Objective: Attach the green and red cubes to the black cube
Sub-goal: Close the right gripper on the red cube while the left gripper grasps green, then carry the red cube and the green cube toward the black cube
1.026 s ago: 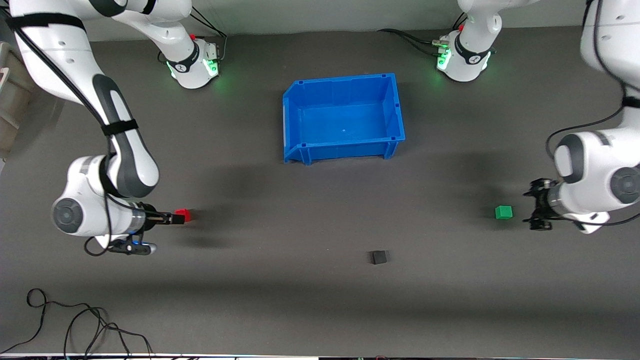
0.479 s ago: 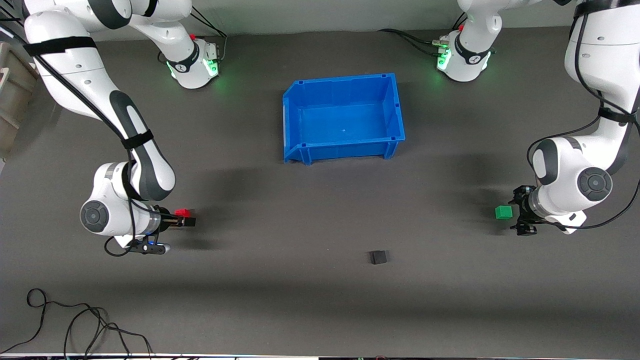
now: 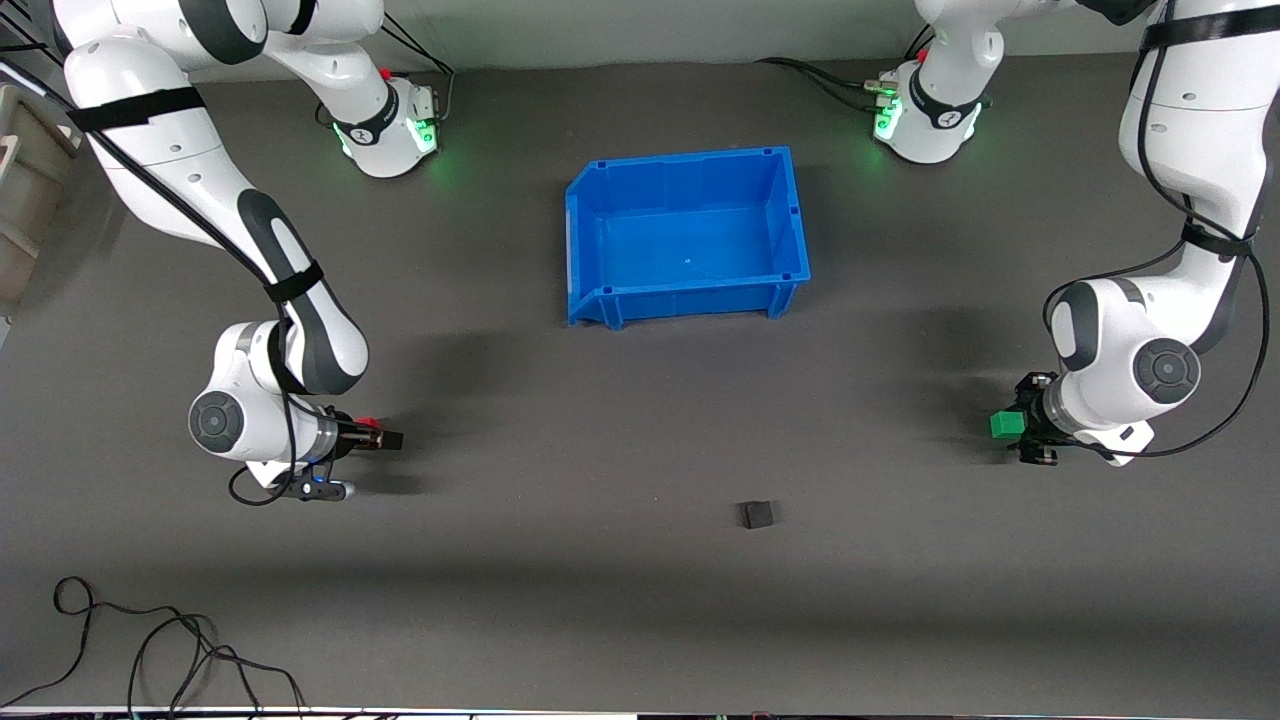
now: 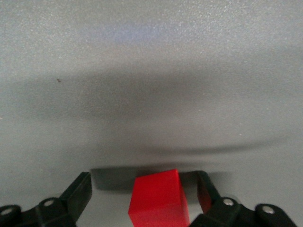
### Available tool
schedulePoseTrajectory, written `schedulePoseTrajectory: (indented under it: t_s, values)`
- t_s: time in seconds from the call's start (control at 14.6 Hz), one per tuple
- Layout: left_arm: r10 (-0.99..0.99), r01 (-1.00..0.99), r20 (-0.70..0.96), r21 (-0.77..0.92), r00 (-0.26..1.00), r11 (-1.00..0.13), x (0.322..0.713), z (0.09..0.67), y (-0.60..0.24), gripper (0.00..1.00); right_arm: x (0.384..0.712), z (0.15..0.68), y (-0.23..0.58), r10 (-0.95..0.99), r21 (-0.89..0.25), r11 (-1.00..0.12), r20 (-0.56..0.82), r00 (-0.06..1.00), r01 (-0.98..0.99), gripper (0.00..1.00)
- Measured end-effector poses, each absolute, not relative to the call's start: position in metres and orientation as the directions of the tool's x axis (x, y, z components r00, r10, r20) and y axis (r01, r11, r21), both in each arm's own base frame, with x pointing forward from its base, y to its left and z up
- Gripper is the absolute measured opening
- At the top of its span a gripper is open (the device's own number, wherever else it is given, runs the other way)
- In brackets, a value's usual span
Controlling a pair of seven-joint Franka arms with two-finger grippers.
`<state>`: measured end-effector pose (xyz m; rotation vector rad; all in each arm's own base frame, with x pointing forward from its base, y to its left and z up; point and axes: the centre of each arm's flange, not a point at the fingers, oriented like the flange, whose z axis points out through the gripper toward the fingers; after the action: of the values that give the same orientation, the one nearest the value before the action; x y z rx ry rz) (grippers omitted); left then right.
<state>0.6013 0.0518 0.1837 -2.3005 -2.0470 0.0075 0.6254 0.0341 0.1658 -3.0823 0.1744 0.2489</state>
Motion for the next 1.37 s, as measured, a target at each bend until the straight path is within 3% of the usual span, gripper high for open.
schedulePoseTrajectory:
  t_s: [0.07,0.21,0.34,0.75,0.96,1.37]
  values:
    - [0.991,0.991,0.045,-0.051,0.128,-0.126,0.601,0.184,0.052,0.39,0.625,0.166,0.034,-0.108,-0.035,-0.993,-0.162,0.981,-0.115,0.86]
    - [0.989,0.990,0.051,-0.050,0.136,-0.134,0.602,0.185,0.051,0.39,0.626,0.169,0.033,-0.109,-0.034,-0.993,-0.157,0.982,-0.116,0.62]
    - [0.990,0.991,0.052,-0.033,0.134,-0.132,0.607,0.191,0.047,0.39,0.627,0.172,0.033,-0.110,-0.035,-0.993,-0.152,0.982,-0.116,0.44]
    - [0.996,0.996,0.051,0.045,0.077,-0.079,0.653,0.252,-0.054,0.39,0.628,0.175,0.032,-0.121,-0.037,-0.991,-0.151,0.981,-0.128,0.41]
    - [1.000,0.996,0.026,0.094,0.003,-0.005,0.672,0.266,-0.124,0.39,0.630,0.184,0.025,-0.292,-0.056,-0.951,-0.161,0.943,-0.304,0.41]
    - [0.991,0.981,-0.022,0.143,-0.131,0.133,0.715,0.246,-0.159,0.39,0.652,0.242,0.050,-0.729,-0.009,-0.664,-0.214,0.650,-0.748,0.41]
